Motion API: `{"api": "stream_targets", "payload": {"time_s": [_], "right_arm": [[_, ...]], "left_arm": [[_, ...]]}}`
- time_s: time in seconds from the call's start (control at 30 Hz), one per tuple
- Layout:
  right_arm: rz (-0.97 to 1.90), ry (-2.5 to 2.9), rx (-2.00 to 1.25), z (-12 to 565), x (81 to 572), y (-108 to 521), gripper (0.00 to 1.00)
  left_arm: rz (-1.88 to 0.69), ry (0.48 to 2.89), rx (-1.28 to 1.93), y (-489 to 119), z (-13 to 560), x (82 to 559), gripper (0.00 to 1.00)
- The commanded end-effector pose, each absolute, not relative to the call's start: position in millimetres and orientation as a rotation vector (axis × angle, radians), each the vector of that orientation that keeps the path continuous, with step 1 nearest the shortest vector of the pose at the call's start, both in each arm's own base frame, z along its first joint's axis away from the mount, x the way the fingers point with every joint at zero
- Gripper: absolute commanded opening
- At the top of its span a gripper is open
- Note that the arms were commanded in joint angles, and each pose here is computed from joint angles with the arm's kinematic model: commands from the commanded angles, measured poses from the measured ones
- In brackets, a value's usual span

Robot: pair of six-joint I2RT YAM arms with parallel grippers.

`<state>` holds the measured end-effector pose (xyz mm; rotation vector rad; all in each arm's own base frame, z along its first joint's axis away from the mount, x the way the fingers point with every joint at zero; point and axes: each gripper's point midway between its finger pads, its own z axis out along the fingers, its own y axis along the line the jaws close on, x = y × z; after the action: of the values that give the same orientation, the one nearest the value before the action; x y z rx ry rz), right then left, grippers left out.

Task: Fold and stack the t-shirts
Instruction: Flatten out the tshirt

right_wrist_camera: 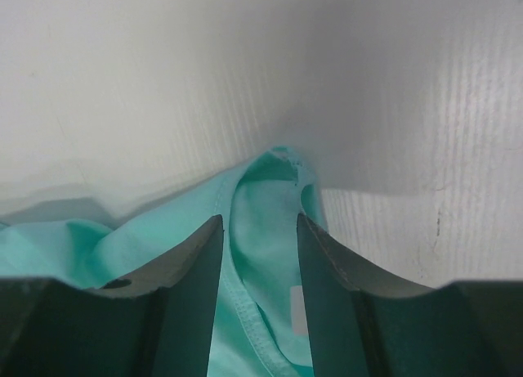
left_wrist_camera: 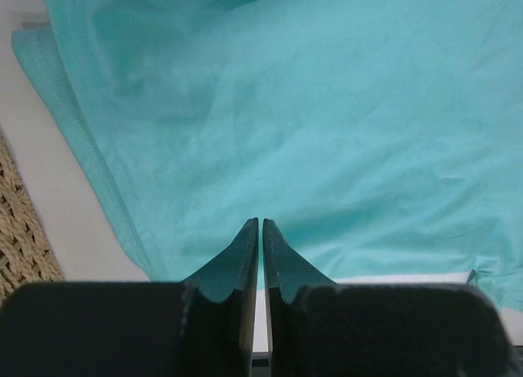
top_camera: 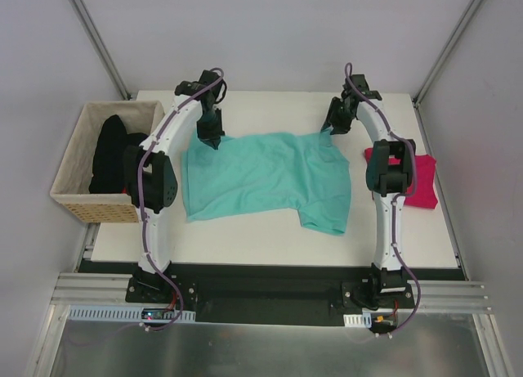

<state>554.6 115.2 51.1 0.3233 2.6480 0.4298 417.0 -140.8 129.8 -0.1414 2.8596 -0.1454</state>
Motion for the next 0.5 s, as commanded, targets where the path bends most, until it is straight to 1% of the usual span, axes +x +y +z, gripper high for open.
{"api": "stream_targets", "payload": {"time_s": [0.0,0.17,0.47], "right_arm": [[0.44,2.521,0.36,83.4,582.8,99.9,0.44],[0.425,2.513,0.383,84.0,584.2,92.0,0.4],[0.466,2.519,0.407,79.7,582.2,95.5,0.41]], "left_arm": [[-0.173,2.837,-0.162,-141.0,157.2,402.6,0.05],[-0.157,2.843,-0.149,-139.0,156.5,402.1,0.05],[-0.147,2.862,-0.143,-138.4,151.6,400.7,0.04]]}}
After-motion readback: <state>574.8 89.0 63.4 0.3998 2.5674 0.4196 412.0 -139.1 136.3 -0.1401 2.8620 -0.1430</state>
